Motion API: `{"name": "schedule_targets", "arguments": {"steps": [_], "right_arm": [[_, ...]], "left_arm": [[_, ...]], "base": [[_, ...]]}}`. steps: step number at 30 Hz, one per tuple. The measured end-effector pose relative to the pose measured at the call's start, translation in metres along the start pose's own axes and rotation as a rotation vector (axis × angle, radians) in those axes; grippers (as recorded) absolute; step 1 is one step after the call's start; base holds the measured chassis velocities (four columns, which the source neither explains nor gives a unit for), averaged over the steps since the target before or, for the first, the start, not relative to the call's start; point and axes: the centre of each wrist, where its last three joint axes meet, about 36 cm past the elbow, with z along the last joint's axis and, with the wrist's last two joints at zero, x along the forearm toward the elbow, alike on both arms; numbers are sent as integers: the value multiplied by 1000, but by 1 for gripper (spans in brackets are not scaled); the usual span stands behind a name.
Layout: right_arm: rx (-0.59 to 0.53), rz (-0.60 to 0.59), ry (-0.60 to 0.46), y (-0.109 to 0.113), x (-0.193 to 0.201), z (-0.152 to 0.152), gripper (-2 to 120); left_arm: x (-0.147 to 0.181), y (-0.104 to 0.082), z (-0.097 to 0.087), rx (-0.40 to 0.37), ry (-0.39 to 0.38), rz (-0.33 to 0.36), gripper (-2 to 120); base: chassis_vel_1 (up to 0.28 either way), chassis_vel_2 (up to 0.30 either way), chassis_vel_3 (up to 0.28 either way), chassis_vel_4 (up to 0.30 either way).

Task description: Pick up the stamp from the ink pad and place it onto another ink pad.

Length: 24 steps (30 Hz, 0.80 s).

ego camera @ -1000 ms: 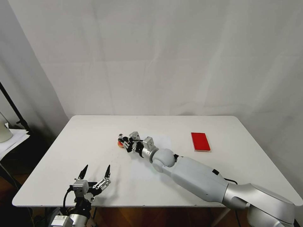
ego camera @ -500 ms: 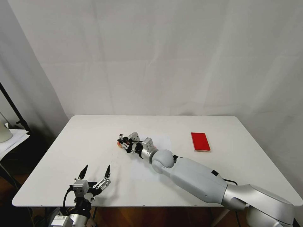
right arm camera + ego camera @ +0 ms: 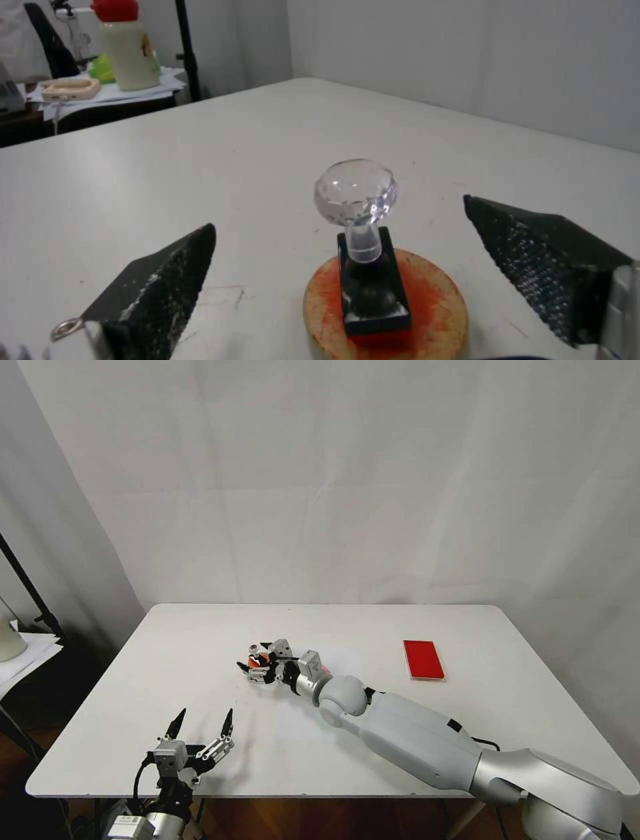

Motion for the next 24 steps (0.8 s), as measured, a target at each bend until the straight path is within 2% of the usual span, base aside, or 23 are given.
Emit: {"name": "schedule_targets", "arguments": {"steps": [2,7,15,20,24], "right_arm": [[1,1,1,-1,0,0,103],[2,3,2,-2,1,0,111],[12,2,-1,-6,10,-1,114],[76,-1,-8,-18,41,-2,111],[142,8,-47,-26,92,-13,104]], "left_arm": [[0,0,0,0,0,0,100],[0,0,0,0,0,0,100],[0,0,0,0,0,0,100],[0,0,0,0,0,0,100],[0,0,0,0,0,0,100]], "base": [[0,0,0,0],[0,0,0,0],[0,0,0,0],[0,0,0,0],[0,0,0,0]]}}
